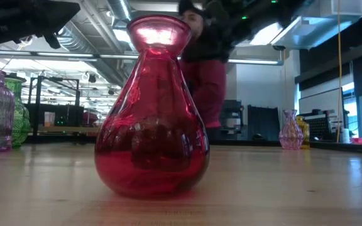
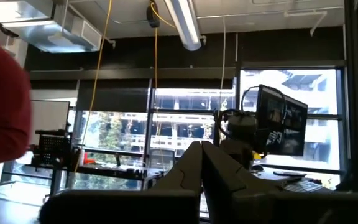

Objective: Sort vases onto shelf
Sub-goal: Put the middle violet vase on the shelf

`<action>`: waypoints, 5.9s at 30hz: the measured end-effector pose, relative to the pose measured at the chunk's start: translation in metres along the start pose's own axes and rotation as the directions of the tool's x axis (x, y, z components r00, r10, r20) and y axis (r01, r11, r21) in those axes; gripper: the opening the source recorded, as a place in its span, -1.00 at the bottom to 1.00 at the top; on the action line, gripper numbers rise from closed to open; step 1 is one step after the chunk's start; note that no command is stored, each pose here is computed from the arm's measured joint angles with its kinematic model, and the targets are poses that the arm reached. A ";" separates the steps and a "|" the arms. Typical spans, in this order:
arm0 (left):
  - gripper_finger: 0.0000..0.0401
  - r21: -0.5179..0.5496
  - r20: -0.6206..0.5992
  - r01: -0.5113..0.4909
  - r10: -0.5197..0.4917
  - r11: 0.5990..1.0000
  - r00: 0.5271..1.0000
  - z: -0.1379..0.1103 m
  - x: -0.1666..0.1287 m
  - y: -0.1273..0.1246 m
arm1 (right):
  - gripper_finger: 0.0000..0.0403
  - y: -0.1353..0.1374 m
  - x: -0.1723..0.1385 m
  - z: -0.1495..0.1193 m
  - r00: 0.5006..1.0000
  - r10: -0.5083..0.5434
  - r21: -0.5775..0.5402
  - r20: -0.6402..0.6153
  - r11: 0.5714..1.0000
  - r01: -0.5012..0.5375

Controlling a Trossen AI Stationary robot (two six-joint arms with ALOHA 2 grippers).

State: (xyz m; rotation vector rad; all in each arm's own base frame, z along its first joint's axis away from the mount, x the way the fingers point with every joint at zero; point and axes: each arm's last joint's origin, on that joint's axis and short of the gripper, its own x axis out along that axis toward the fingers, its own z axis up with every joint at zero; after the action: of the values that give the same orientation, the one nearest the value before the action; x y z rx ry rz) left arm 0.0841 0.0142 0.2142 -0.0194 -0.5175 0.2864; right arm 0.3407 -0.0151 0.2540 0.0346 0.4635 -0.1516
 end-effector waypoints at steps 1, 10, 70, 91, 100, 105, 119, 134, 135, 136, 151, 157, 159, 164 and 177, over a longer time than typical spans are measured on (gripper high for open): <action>-1.00 0.000 0.001 -0.001 0.001 1.000 1.000 0.000 0.000 0.000 | -0.45 0.001 0.004 0.001 0.999 0.012 -0.009 -0.034 1.000 -0.013; -1.00 0.006 0.000 -0.003 0.003 1.000 1.000 0.000 0.000 0.000 | -0.03 0.006 0.030 0.021 0.994 0.024 -0.057 -0.108 0.998 -0.030; -1.00 0.012 -0.014 -0.012 0.012 1.000 1.000 -0.001 0.000 0.000 | -0.49 0.001 0.097 -0.012 0.803 -0.001 -0.085 -0.596 0.994 -0.062; -1.00 0.012 -0.015 -0.012 0.012 1.000 1.000 -0.001 0.000 0.000 | -0.98 0.003 0.090 0.036 0.868 0.012 -0.167 -0.497 0.980 -0.109; -1.00 0.012 -0.015 -0.005 0.005 1.000 1.000 -0.001 0.000 0.000 | -0.99 0.000 0.077 0.078 0.917 0.012 -0.206 -0.399 0.973 -0.102; -1.00 0.012 -0.015 -0.005 0.005 1.000 1.000 -0.001 0.000 0.000 | -0.99 -0.009 0.069 0.099 0.935 -0.027 -0.236 -0.353 0.970 -0.062; -1.00 0.009 -0.015 -0.005 0.005 1.000 1.000 -0.001 0.000 0.000 | -0.99 -0.075 0.048 0.138 0.950 -0.195 -0.235 -0.242 0.962 0.138; -1.00 0.011 -0.018 -0.007 0.007 1.000 1.000 -0.002 0.000 0.000 | -0.99 -0.166 0.045 0.134 0.920 -0.302 -0.174 -0.250 0.949 0.264; -1.00 0.011 -0.020 -0.008 0.008 1.000 1.000 -0.002 0.000 0.000 | -0.99 -0.171 0.044 0.137 0.921 -0.305 -0.171 -0.241 0.948 0.269; -1.00 0.011 -0.019 -0.012 0.012 1.000 1.000 -0.002 0.000 0.000 | -0.99 -0.173 0.045 0.138 0.921 -0.304 -0.169 -0.244 0.948 0.269; -1.00 0.013 -0.026 -0.011 0.011 1.000 1.000 -0.003 0.000 0.000 | -1.00 -0.191 0.088 0.105 0.853 -0.271 -0.176 -0.446 0.961 0.214; -1.00 0.013 -0.027 -0.010 0.011 1.000 1.000 -0.003 0.000 0.000 | -1.00 -0.192 0.101 0.095 0.844 -0.265 -0.178 -0.466 0.963 0.204; -1.00 0.013 -0.026 -0.011 0.011 1.000 1.000 -0.003 0.000 0.000 | -1.00 -0.193 0.105 0.090 0.837 -0.260 -0.176 -0.482 0.964 0.198; -1.00 0.013 -0.027 -0.011 0.012 1.000 1.000 -0.003 0.000 0.000 | -1.00 -0.197 0.113 0.081 0.826 -0.249 -0.166 -0.506 0.968 0.190; -1.00 0.014 -0.030 -0.011 0.012 1.000 0.999 -0.003 0.000 0.000 | -1.00 -0.198 0.118 0.077 0.825 -0.249 -0.162 -0.508 0.968 0.192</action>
State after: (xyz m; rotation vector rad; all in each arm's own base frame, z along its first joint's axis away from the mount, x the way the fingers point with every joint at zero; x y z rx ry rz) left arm 0.0855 0.0147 0.2116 -0.0131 -0.4862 0.3005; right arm 0.4487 -0.2318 0.2705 -0.0845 1.0285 -0.3518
